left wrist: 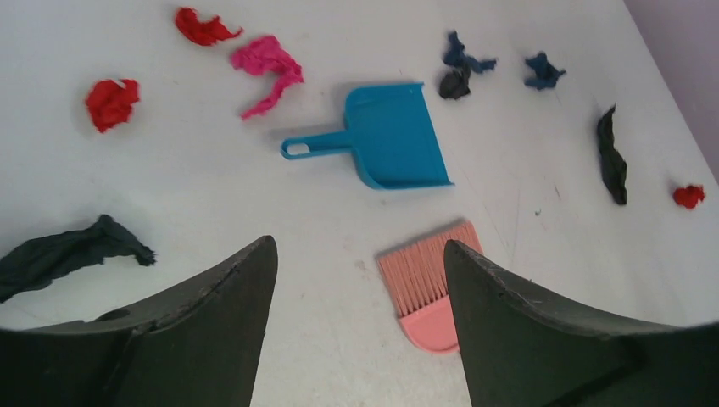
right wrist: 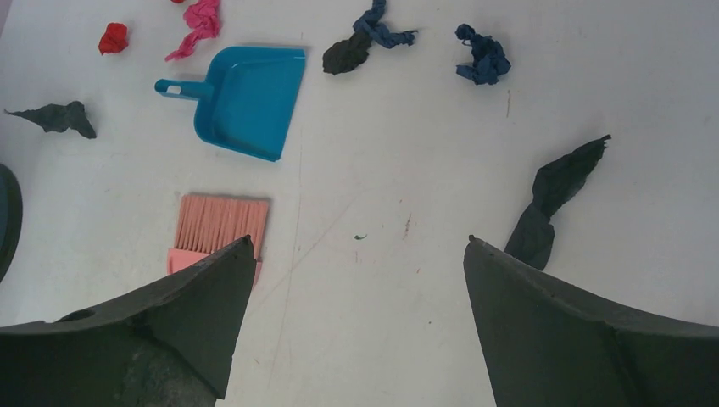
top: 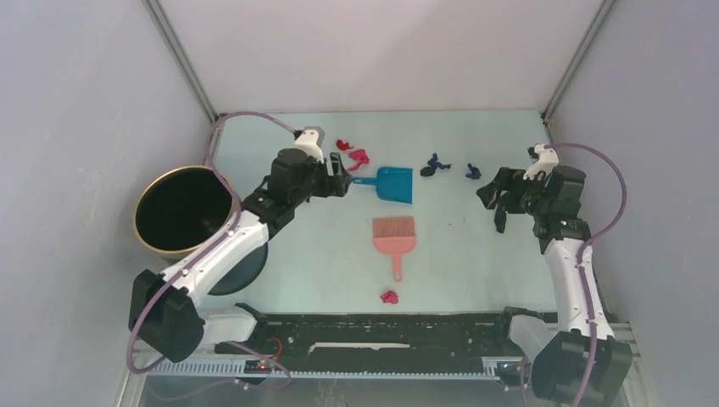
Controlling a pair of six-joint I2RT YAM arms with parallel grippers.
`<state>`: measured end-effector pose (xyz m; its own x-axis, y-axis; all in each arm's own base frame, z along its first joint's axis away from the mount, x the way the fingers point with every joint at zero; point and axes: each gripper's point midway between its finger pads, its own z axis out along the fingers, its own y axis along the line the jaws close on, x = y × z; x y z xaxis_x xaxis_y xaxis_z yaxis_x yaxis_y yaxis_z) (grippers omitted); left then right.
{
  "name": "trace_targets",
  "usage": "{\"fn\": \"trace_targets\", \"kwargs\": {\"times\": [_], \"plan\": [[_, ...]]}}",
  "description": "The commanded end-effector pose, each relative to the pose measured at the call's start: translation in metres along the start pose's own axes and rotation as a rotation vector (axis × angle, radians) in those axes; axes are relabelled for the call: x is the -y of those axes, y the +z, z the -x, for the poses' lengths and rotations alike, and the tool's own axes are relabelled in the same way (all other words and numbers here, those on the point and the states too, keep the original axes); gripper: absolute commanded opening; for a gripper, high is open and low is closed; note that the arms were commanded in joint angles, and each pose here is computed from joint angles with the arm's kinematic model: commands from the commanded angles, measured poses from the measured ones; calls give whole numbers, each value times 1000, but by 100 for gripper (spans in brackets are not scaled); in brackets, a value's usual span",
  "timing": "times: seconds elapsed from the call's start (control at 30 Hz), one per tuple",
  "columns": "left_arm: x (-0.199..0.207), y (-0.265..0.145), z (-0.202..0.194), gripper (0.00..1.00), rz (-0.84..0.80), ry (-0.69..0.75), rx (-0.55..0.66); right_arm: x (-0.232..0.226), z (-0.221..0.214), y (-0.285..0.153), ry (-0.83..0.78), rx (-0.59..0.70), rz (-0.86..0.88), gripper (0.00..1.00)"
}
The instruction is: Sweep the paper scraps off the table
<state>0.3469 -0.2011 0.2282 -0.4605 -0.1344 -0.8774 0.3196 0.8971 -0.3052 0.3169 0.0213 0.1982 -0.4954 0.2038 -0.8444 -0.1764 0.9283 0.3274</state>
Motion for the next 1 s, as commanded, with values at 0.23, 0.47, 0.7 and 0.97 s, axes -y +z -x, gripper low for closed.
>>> {"fn": "trace_targets", "kwargs": {"times": [0.23, 0.47, 0.7, 0.97], "plan": [[60, 15, -56, 81, -195, 260, -235, -44, -20, -6, -196, -75, 303, 100], [77, 37, -122, 68, -141, 368, -398, -49, -28, -1, -233, -100, 316, 97], [76, 60, -160, 68, -56, 350, -494, -54, -31, -1, -245, -110, 334, 96], [55, 79, -160, 57, 82, 152, -474, -56, -29, -3, -261, -102, 340, 95]]}}
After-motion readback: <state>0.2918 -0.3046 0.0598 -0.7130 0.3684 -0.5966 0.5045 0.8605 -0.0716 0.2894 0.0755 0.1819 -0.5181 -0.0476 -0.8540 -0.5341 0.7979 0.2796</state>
